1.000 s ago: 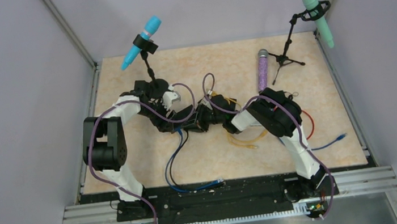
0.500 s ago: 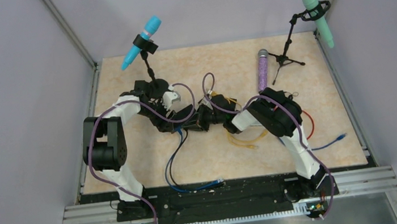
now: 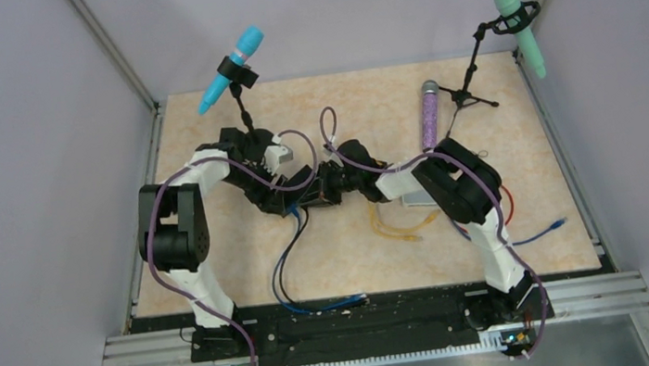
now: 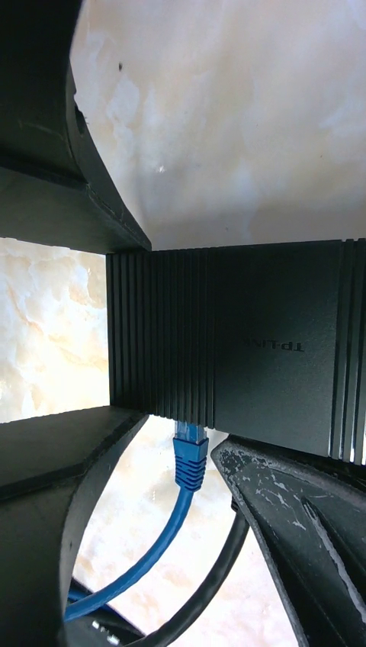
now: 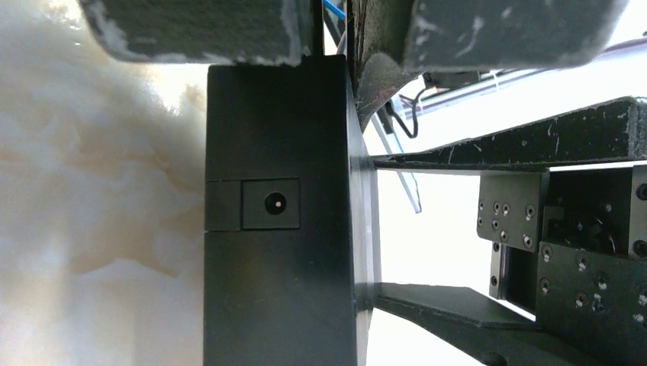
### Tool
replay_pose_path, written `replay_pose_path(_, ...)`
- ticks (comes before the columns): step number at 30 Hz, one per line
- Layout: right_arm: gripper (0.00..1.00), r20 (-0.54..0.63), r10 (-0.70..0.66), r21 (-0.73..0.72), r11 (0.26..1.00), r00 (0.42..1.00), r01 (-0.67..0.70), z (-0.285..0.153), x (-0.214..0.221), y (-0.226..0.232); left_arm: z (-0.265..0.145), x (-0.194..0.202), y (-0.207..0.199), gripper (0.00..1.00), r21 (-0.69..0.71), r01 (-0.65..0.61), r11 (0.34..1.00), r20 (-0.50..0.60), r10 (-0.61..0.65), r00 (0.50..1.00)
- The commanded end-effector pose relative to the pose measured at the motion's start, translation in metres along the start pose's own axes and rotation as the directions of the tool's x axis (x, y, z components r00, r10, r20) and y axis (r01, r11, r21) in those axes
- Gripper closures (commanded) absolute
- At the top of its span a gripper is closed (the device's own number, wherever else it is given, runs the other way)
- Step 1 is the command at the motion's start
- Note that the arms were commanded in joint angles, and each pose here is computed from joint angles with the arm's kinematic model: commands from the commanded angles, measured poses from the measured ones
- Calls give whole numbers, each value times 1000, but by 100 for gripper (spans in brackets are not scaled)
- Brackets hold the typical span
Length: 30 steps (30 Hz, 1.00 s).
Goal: Pull the plug from the switch port
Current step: Pull the connector from the switch port.
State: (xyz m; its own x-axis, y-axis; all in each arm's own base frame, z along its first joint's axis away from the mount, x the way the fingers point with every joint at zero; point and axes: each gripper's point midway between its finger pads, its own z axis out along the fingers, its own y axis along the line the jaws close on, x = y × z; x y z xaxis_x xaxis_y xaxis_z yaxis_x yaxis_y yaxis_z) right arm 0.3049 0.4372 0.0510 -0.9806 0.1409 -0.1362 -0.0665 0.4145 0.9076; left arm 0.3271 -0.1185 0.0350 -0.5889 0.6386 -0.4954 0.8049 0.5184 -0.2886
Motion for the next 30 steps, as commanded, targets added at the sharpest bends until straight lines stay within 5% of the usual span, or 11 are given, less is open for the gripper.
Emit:
replay_pose_path(1, 100, -169, -138, -126, 985, 976, 117, -9, 41, 44, 25, 25, -46, 100, 196, 159, 968, -89, -144, 986)
replay_pose_path(21, 100, -383, -238, -224, 961, 893, 160, -33, 78, 48, 26, 25, -45, 100, 188, 177, 966, -92, -162, 983)
replay_pose_path(30, 100, -147, -310, -68, 950, 939, 303, -49, 31, 54, 21, 30, -46, 100, 172, 152, 973, -101, -137, 985)
